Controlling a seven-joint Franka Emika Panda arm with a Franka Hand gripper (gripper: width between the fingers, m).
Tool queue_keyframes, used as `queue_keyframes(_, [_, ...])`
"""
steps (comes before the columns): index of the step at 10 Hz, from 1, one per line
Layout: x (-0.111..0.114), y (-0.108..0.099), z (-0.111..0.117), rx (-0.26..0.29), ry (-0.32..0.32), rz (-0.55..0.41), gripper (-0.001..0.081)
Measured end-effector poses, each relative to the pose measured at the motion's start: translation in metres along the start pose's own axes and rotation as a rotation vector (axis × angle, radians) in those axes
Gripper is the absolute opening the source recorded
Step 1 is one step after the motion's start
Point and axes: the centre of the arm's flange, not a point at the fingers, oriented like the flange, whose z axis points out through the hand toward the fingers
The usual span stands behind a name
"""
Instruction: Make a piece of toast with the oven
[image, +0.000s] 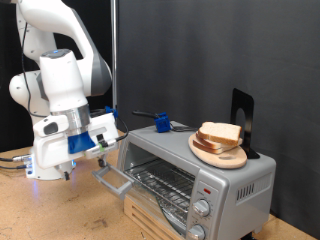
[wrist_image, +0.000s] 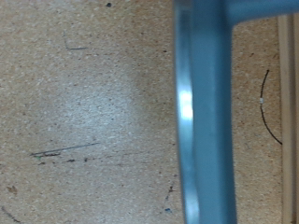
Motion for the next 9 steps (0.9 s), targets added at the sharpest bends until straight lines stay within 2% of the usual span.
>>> queue_keyframes(4, [0.014,0.019,0.017,-0.033,0.032,-0.002,0.0808])
queue_keyframes(9, [0.038,0.025,0.061,-0.074,0.123,0.121,0.0808])
